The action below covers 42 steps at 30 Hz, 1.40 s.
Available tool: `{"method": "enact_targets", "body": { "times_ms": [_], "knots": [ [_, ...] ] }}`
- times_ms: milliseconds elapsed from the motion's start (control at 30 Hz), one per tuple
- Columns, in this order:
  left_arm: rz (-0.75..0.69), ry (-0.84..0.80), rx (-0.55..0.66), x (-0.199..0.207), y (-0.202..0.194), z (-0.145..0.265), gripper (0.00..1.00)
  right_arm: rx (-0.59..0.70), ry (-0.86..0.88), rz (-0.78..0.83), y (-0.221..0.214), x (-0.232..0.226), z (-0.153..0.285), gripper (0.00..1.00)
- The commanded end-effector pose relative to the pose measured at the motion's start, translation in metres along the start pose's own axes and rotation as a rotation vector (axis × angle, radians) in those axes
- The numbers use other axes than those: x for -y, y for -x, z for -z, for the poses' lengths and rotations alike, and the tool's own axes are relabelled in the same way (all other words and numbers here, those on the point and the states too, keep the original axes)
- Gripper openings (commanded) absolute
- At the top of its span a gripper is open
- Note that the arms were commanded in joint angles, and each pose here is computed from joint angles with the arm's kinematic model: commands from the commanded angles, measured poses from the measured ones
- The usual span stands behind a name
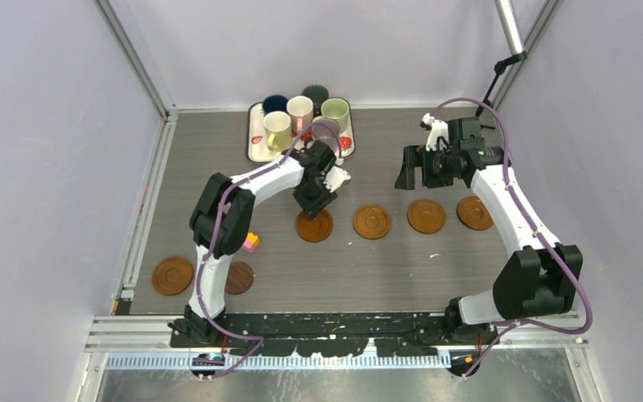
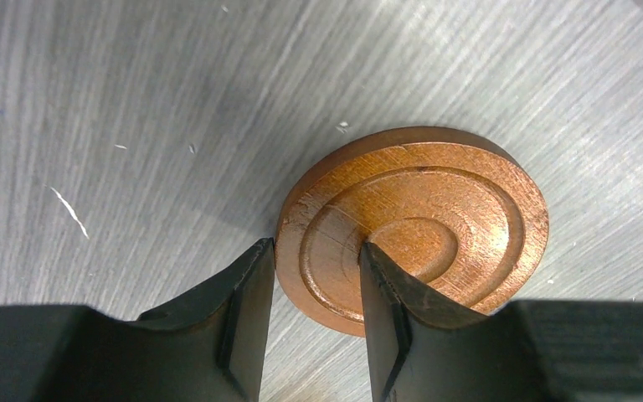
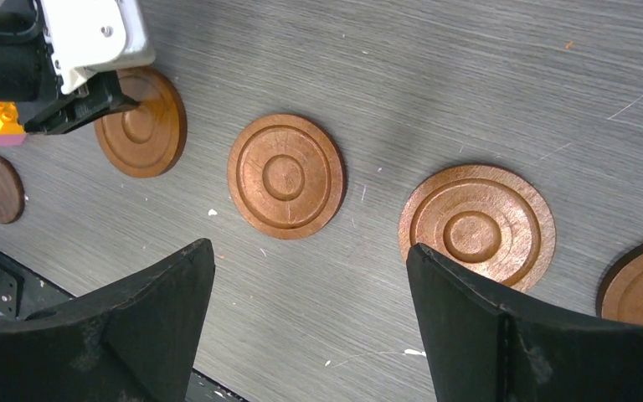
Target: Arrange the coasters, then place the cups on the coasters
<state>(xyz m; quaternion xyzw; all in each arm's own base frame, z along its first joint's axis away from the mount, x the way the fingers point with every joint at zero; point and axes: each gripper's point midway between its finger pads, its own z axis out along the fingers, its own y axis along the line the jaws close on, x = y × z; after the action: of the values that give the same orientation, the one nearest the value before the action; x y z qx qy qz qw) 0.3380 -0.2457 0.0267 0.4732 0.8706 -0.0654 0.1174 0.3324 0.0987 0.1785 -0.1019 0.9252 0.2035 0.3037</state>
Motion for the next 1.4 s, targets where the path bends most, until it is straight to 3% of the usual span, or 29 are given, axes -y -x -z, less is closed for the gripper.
{"method": "enact_targets", "body": {
  "times_ms": [0,233,367,500,667,767,933,1200,1367],
  "knots": [
    [0.04,0.02,0.024,-0.009,0.013,0.0,0.42,0.076,-0.004,0.017,0.015,-0.003,0.009,0.89],
    [0.034,0.046,-0.007,-0.016,0.01,-0.007,0.44,0.073,0.005,0.017,0.014,-0.004,0.008,0.9],
    [0.026,0.037,-0.009,-0.013,0.008,0.004,0.56,0.074,0.006,0.02,0.014,-0.005,0.008,0.89],
    [0.05,0.024,0.075,-0.016,0.016,0.044,0.74,0.074,0.014,0.021,0.014,-0.006,0.009,0.89],
    [0.123,-0.023,0.227,-0.025,0.014,0.12,0.89,0.074,0.019,0.022,0.015,-0.008,0.01,0.89],
    [0.184,-0.013,0.235,-0.047,-0.025,0.146,0.96,0.063,0.037,0.026,0.014,-0.011,0.012,0.89],
    [0.337,-0.011,0.191,-0.078,-0.131,0.166,0.98,0.034,0.055,0.038,0.006,-0.013,0.012,0.89],
    [0.496,0.059,0.099,-0.094,-0.293,0.169,0.96,0.007,0.096,0.045,-0.003,-0.016,0.004,0.89],
    [0.541,0.062,0.074,-0.1,-0.35,0.159,0.91,-0.003,0.107,0.038,-0.004,-0.017,0.001,0.89]
  ]
}}
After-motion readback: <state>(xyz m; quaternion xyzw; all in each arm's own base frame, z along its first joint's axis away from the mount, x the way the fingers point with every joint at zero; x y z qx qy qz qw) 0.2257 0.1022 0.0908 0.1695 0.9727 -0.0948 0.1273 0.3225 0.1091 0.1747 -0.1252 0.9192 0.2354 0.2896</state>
